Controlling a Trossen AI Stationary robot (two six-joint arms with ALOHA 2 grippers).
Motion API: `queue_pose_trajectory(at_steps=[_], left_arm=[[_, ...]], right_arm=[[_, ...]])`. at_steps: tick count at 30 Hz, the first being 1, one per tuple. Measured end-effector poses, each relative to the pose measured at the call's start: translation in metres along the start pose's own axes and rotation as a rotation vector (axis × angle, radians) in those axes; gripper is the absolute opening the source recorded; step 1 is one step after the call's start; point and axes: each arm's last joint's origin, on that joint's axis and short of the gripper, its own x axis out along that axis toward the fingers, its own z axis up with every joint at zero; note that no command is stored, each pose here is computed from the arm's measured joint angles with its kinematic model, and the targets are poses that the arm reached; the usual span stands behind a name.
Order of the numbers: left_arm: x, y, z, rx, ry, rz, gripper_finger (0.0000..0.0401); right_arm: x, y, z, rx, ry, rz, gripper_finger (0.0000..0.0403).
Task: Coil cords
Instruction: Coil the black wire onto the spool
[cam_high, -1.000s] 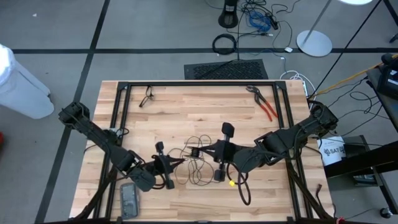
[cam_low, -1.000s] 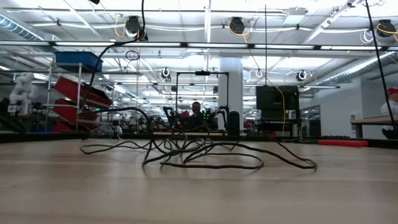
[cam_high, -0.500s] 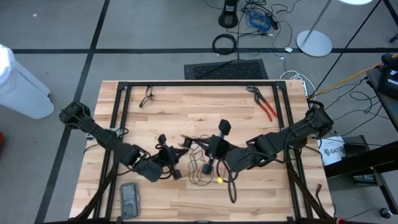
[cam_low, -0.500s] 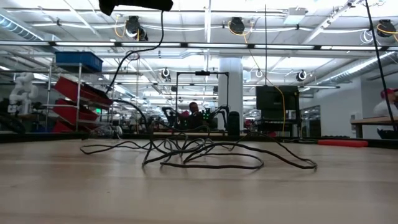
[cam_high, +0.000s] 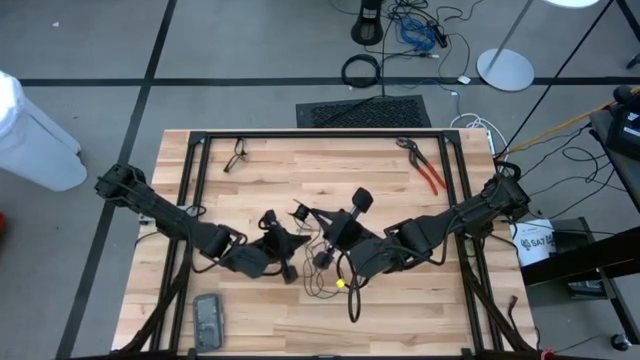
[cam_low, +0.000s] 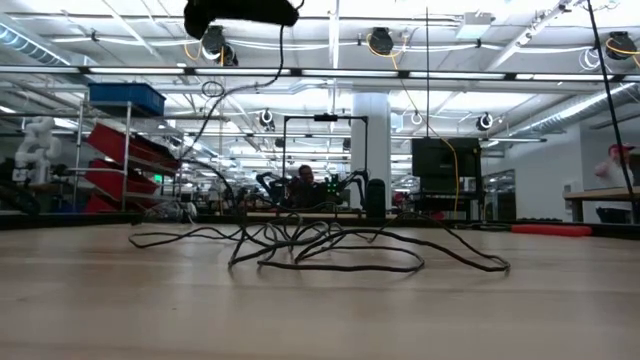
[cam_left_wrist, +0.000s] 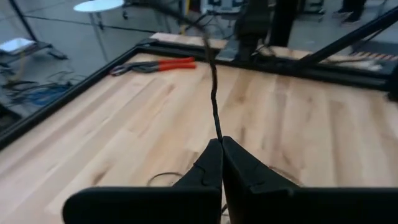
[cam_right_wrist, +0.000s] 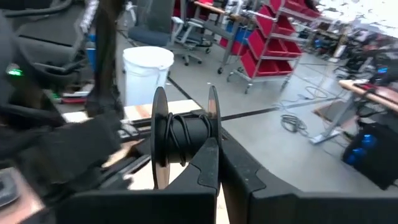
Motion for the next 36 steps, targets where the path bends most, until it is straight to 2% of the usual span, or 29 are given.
queue_pose_trajectory(at_steps=[9,17,24,29,36], left_arm=[[-0.001,-0.006,0.008,-0.036,-0.048,-0.111,0.0002],[-0.002,-0.010,0.014,-0.003,-0.082,-0.209,0.0002],[-0.005,-0.014,0.022,0.074,-0.105,-0.273,0.0002],[-0.008,-0.018,0.028,0.158,-0.113,-0.329,0.0002],[-0.024,-0.026,0.048,0.235,-0.036,-0.360,0.0002]], right_arm=[[0.003,-0.002,0.000,-0.004,0.001,-0.023,0.0000],[0.012,-0.005,-0.007,-0.050,0.028,-0.092,0.0000],[0.021,-0.003,-0.015,-0.082,0.052,-0.095,0.0000],[0.022,-0.002,-0.017,-0.104,0.078,-0.050,0.0000],[0.022,-0.002,-0.022,-0.146,0.119,0.019,0.0000]])
